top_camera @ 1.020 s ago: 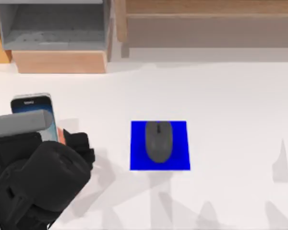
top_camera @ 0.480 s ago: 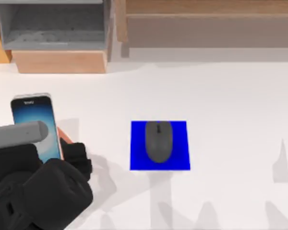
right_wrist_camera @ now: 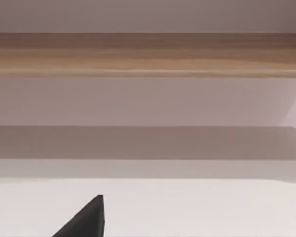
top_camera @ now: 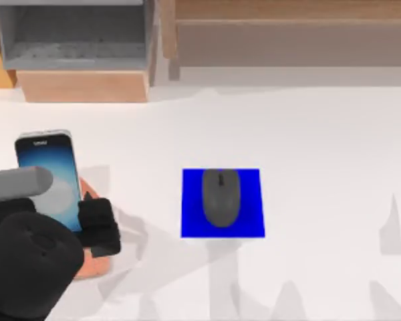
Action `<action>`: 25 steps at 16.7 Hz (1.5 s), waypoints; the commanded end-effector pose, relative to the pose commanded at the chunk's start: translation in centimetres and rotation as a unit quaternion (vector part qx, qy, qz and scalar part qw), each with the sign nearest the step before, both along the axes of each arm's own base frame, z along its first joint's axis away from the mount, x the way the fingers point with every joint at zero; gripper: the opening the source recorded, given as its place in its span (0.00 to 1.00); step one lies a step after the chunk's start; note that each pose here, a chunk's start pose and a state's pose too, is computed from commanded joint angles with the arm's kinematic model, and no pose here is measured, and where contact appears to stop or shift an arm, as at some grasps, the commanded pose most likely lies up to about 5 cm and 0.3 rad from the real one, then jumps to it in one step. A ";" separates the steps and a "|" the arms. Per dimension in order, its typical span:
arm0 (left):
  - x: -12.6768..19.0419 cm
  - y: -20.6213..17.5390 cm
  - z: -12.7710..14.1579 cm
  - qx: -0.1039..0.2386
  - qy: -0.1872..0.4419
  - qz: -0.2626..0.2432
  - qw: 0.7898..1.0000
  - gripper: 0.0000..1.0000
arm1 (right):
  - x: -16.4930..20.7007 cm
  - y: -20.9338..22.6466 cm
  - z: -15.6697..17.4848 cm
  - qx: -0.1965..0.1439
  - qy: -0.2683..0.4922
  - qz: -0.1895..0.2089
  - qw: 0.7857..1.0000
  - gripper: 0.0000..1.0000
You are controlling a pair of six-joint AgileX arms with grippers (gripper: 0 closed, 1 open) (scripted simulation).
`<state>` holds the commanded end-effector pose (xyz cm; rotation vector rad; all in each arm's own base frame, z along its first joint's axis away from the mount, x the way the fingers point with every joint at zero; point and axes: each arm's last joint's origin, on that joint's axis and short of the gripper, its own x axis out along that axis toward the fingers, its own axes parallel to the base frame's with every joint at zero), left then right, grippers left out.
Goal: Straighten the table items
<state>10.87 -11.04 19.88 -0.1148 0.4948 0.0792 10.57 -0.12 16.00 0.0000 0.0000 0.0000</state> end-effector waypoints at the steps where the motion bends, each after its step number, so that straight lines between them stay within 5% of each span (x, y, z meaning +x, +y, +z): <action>1: 0.0 0.4 0.0 -0.012 -0.003 -0.012 1.000 1.00 | 0.0 0.0 0.0 0.000 0.000 0.000 1.000 1.00; 9: 0.1 5.3 -0.6 -0.060 -0.102 -0.083 0.989 1.00 | 0.0 0.0 0.0 0.000 0.000 0.000 1.000 1.00; 17: -0.3 9.8 -2.9 0.021 -0.228 -0.061 0.972 1.00 | 0.0 0.0 0.0 0.000 0.000 0.000 1.000 1.00; 25: -0.3 10.9 -3.9 0.057 -0.245 -0.039 0.967 1.00 | 0.0 0.0 0.0 0.000 0.000 0.000 1.000 1.00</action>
